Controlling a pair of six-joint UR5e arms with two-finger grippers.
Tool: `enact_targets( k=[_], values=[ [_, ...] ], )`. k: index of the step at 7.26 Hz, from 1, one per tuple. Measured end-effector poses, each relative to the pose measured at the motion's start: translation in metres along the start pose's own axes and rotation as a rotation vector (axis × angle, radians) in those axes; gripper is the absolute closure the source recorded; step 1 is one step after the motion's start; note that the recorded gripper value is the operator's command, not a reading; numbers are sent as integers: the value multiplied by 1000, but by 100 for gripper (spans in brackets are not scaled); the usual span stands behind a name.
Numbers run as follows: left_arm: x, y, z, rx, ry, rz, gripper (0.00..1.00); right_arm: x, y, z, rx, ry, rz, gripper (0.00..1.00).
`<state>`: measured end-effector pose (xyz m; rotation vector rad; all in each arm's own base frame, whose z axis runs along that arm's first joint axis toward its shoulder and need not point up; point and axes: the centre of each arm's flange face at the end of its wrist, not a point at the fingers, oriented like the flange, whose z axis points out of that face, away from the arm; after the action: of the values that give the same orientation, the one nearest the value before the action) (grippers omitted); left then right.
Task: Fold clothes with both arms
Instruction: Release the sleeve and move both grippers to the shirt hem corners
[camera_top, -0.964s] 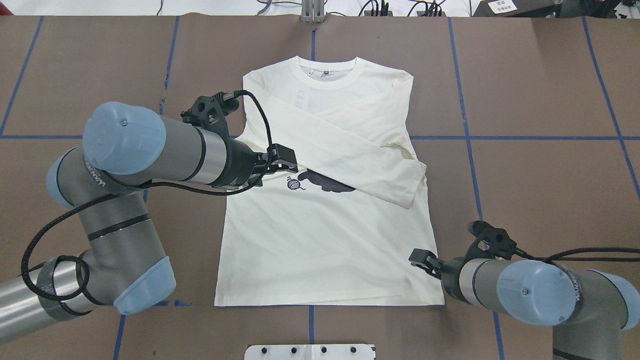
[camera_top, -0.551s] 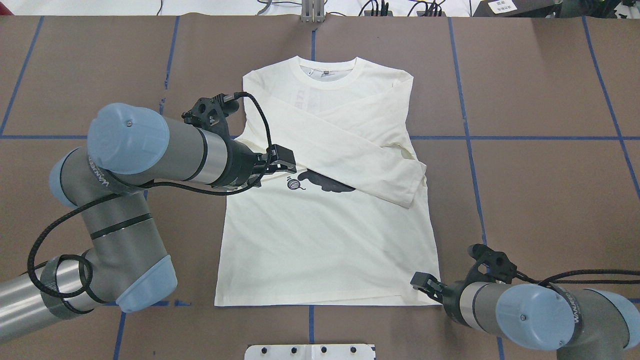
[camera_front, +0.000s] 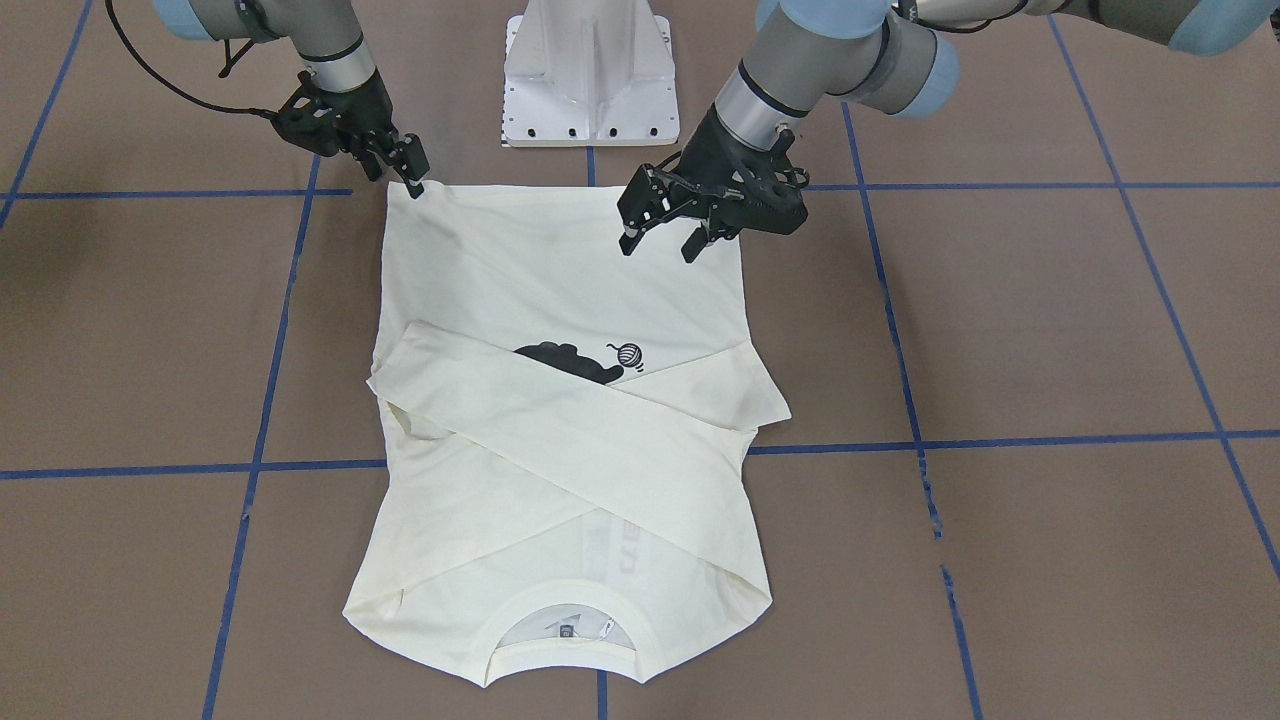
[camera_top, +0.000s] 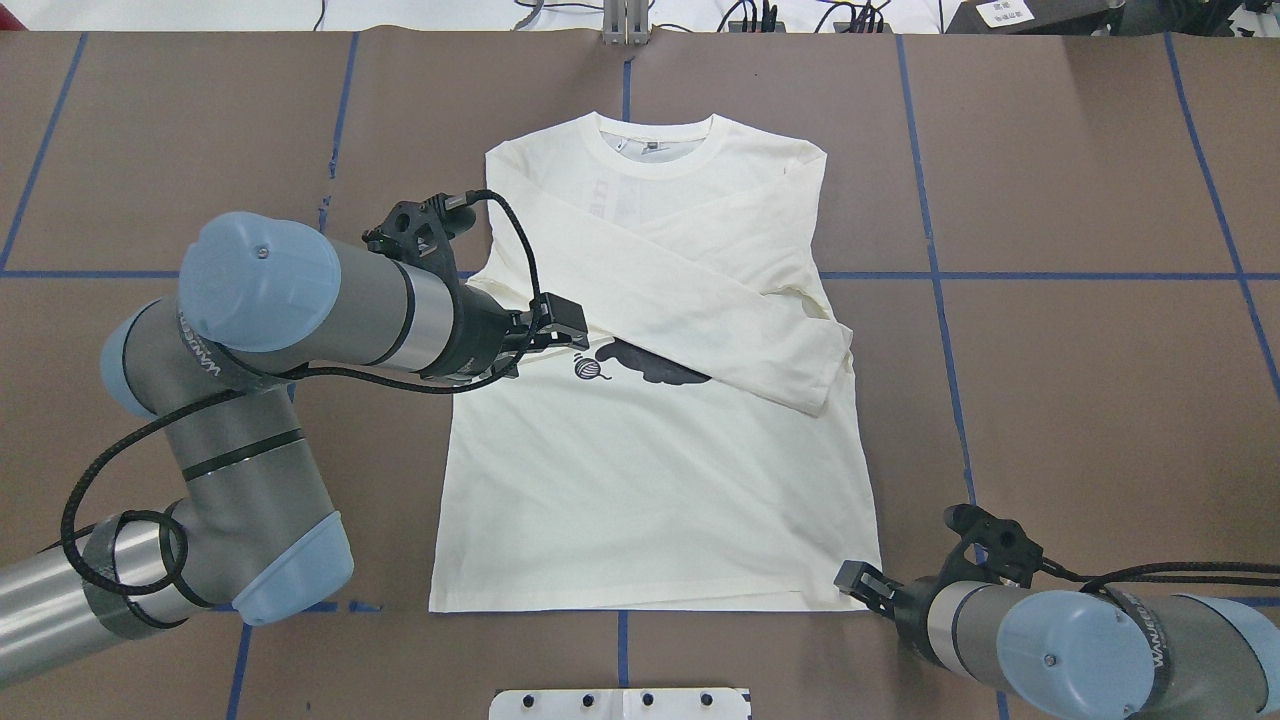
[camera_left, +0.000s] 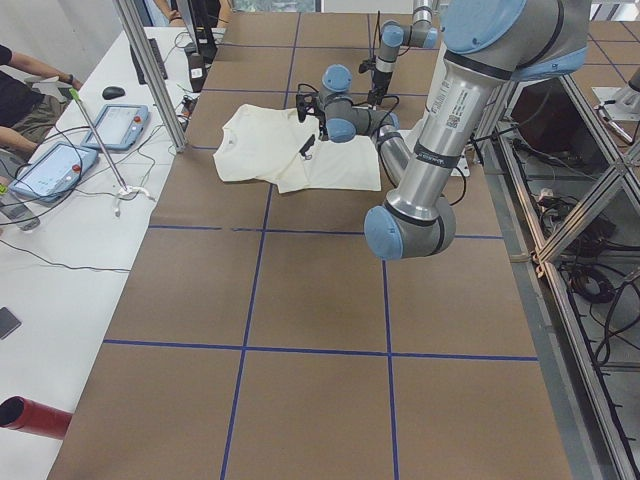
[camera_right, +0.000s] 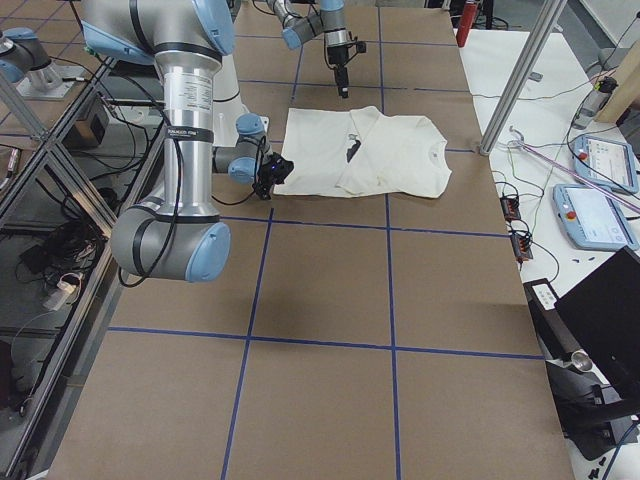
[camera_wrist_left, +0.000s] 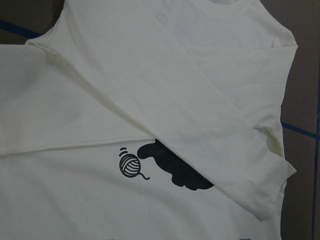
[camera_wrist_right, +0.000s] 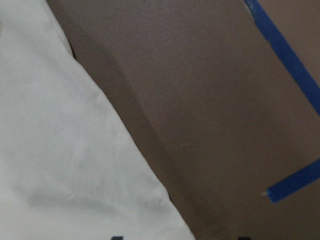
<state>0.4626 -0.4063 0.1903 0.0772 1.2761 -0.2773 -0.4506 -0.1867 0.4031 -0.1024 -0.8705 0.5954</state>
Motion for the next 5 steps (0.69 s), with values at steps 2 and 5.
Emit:
enact_targets(
  k=[2,5],
  values=[
    [-2,0,2,-1,-4,1,13,-1,-1,0,15,-9,0,100],
    [-4,-1,6,-1,-14,-7,13,-2,-2,-1,26,-16,-1,100]
  ],
)
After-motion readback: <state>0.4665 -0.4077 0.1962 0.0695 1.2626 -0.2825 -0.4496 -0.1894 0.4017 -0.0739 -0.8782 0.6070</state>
